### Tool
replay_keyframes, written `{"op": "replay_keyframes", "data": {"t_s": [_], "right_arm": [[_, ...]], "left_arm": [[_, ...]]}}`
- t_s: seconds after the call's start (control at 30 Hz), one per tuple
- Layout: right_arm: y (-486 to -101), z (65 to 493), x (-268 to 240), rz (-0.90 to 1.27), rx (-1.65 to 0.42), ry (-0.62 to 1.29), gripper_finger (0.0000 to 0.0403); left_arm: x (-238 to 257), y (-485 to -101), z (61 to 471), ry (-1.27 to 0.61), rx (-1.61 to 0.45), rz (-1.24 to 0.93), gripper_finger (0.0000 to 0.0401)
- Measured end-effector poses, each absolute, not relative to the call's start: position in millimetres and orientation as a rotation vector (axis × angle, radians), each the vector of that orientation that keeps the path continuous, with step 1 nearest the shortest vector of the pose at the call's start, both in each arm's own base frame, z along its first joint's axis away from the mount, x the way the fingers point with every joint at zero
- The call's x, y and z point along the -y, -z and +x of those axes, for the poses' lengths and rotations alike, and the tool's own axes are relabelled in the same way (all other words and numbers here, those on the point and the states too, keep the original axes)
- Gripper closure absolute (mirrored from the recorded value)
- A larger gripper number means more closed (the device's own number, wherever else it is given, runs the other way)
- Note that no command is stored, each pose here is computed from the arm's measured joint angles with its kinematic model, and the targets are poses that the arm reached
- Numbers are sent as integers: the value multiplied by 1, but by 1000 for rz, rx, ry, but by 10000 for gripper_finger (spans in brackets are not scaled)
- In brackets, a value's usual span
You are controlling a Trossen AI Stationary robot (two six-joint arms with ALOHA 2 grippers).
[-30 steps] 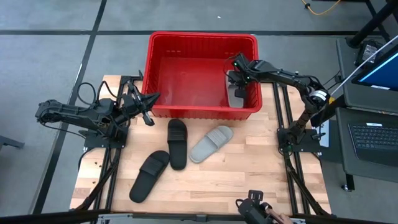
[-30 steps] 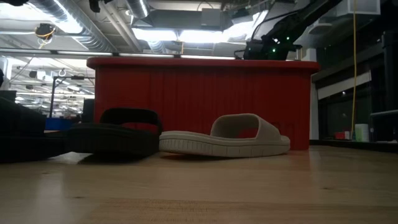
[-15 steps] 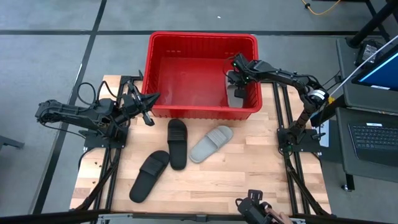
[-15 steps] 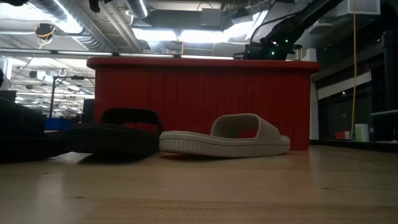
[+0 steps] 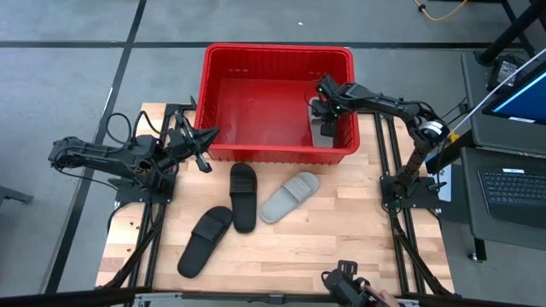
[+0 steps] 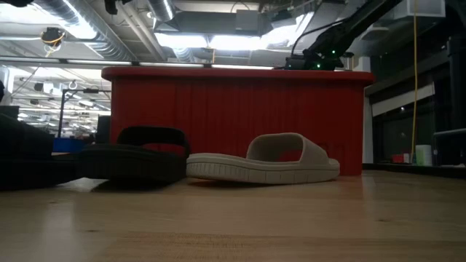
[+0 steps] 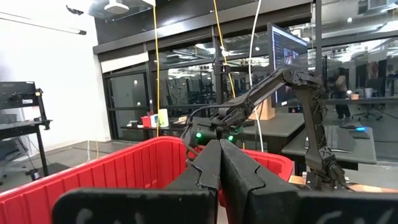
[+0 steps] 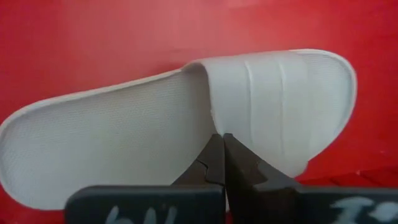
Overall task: Pick and place slides into bin
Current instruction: Put the bottom gray slide into the red bin, then put the gray slide into the red bin
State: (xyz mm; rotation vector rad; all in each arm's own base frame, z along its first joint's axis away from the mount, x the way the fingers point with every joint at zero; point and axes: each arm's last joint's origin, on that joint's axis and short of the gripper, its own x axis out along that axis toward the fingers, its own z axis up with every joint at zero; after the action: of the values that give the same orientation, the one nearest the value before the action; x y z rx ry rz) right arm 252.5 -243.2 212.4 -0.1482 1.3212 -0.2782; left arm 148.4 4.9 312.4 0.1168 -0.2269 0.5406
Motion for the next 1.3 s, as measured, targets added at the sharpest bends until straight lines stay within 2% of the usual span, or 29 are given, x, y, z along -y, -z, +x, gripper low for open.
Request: {"op": "replay_keyframes", "data": {"t_s": [0.23,0.5,1.0,1.3], "right_arm": [[-208,254,245,-146,-1329,277,399],[-208,254,245,-120,-1325,290,365],[-216,252,243,-63,-1289,353,229],[-235,253,243,10,-1282,372,203]], "left_arm": [[-5,-312,148,-540,228,115,397],[-5,-312,148,-540,228,114,396],[-5,-312,148,-537,234,91,399],[-5,-312,148,-536,234,91,396]]}}
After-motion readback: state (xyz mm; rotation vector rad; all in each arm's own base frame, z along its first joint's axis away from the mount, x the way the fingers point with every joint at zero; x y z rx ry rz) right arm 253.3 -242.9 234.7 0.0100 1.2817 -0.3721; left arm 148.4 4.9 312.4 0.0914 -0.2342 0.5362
